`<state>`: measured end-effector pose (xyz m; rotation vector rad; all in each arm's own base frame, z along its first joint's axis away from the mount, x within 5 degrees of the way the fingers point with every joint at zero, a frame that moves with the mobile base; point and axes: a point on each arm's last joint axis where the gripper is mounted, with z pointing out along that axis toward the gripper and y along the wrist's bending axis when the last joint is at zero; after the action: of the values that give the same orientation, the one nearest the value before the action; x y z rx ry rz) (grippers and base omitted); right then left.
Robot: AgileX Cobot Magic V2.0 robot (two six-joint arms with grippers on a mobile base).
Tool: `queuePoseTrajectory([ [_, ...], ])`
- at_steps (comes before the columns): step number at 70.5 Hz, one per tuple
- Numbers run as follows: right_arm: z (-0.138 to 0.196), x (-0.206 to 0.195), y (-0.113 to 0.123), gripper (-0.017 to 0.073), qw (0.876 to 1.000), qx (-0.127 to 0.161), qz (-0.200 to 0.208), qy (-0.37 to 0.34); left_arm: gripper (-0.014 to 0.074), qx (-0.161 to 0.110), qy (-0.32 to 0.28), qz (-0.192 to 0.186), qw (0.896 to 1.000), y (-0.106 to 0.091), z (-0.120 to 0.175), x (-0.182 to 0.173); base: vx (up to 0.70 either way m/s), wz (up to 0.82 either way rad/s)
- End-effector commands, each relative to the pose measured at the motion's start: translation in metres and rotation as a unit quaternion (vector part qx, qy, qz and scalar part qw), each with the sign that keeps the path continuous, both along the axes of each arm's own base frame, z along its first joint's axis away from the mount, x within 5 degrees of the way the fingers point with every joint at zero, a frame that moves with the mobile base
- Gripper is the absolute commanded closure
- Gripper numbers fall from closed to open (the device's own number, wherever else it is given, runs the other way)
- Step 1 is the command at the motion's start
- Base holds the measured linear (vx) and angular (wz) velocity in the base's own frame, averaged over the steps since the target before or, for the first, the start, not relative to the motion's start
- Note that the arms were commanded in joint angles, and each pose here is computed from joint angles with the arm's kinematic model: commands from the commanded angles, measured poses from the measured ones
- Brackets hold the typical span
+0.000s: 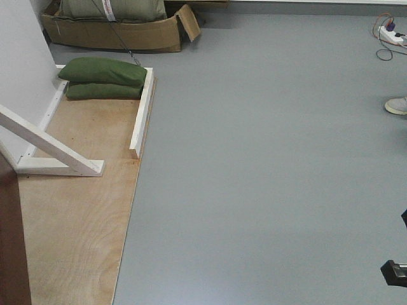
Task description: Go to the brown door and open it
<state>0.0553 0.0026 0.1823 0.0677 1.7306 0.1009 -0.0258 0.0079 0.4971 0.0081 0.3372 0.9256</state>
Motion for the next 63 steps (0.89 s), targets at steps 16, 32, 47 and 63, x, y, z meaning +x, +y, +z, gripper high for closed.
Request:
queuePoseTrajectory([
  [16, 0.007, 0.0, -0.001, 0.0559, 0.999, -0.006, -0.004, -0.043, 0.0583, -0.306, -0.201, 0.118, 0.923, 0.048, 0.013, -0.031, 0.0, 0.0],
  [32, 0.007, 0.0, -0.001, 0.0559, 0.999, -0.006, -0.004, -0.043, 0.0583, -0.494, -0.149, 0.251, 0.819, 0.068, 0.005, -0.022, 0.0, 0.0],
  [47, 0.007, 0.0, -0.001, 0.0559, 0.999, -0.006, -0.004, -0.043, 0.0583, -0.537, -0.056, 0.355, 0.763, 0.078, 0.006, 0.0, 0.0, 0.0],
  [63, 0.007, 0.0, -0.001, 0.0559, 0.999, -0.006, -0.004, -0.043, 0.0583, -0.55, -0.082, 0.445, 0.701, 0.09, 0.006, 0.007, 0.0, 0.0],
])
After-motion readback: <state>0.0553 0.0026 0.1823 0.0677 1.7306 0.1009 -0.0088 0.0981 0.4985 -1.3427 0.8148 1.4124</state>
